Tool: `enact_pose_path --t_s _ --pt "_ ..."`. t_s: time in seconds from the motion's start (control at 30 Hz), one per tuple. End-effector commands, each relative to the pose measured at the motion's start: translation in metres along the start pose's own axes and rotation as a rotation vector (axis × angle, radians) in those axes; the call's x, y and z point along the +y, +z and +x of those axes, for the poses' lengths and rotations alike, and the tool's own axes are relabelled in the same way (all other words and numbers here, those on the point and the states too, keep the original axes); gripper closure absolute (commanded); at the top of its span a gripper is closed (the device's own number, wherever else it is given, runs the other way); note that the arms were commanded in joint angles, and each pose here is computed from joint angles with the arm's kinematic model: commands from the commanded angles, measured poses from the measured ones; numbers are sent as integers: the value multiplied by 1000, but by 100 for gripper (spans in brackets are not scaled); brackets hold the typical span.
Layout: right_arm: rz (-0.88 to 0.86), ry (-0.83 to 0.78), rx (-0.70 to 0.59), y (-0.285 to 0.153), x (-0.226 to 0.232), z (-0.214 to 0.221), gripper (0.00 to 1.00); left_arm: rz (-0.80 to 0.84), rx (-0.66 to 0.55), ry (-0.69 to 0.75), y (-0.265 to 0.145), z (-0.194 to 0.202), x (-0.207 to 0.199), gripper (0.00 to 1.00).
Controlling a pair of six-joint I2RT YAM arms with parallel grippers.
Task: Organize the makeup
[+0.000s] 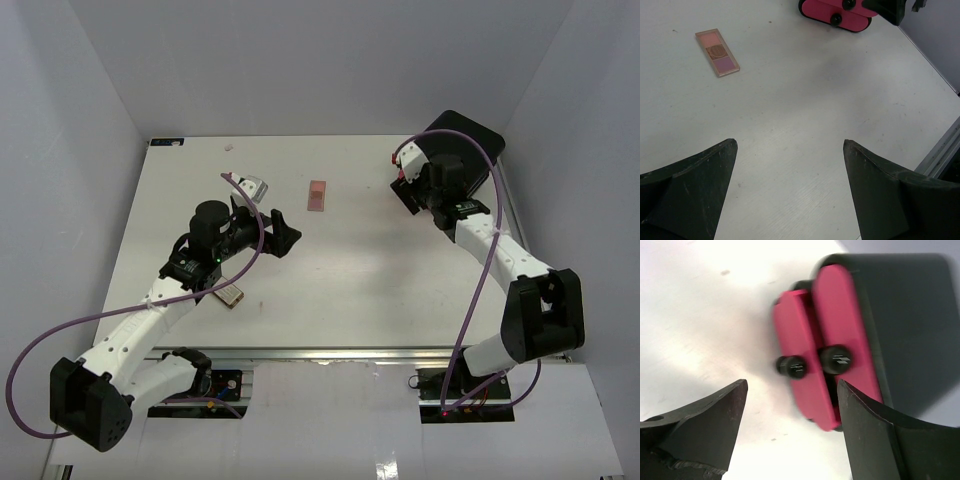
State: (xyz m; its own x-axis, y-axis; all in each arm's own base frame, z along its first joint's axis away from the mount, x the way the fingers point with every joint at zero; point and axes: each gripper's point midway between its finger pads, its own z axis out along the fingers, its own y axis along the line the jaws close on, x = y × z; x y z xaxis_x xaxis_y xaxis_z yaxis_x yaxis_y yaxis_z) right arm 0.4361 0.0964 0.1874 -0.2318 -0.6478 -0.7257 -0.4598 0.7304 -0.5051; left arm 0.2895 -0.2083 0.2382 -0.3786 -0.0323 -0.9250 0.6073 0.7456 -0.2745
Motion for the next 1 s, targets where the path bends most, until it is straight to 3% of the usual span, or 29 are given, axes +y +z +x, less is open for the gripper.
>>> enact_pose_path --t_s 0.0,0.27,0.43,0.7,0.97 --pt "-338 -109 22 -2 64 22 23 8 -3 11 0 -1 -1 2" --pt "-315 -132 168 33 64 56 28 7 8 8 3 2 0 2" --pt "-209 -90 249 57 47 64 28 -1 10 9 3 3 2 2" --pt "95 -33 290 69 0 69 23 9 22 4 5 6 1 2" --pt "107 -15 239 64 -4 57 22 54 27 4 7 8 -6 2"
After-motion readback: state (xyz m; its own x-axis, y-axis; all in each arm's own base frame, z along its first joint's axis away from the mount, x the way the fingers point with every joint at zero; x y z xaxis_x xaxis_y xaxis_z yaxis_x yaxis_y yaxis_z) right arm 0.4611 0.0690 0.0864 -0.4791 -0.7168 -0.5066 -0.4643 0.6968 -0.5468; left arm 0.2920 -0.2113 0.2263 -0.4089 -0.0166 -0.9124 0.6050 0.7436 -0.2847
